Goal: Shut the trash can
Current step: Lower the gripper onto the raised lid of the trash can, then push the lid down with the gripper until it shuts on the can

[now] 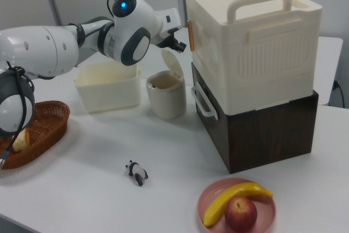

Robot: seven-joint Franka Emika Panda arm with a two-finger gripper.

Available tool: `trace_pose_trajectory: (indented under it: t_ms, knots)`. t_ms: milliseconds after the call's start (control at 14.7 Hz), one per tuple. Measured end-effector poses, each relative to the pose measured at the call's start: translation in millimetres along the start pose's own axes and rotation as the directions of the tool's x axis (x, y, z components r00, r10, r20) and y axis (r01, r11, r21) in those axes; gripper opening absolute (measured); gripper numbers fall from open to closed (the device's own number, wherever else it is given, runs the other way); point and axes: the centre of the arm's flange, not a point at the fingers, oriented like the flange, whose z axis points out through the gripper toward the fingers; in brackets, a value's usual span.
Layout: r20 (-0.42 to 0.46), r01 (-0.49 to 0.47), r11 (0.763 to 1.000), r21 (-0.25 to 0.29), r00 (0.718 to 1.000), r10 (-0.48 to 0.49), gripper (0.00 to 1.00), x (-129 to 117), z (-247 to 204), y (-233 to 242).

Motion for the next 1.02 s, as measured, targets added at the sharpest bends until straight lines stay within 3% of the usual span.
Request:
trace_pose_trajectory:
  t_ms: [683,1024]
  knots:
    - [0.031,0.049,0.999,0.007,0.998,-0.049,0.01,-14.1,-6.8,-17.0]
    - [0.077,0.081,0.996,0.026,0.994,-0.083,0.01,-37.2,-13.1,-31.9]
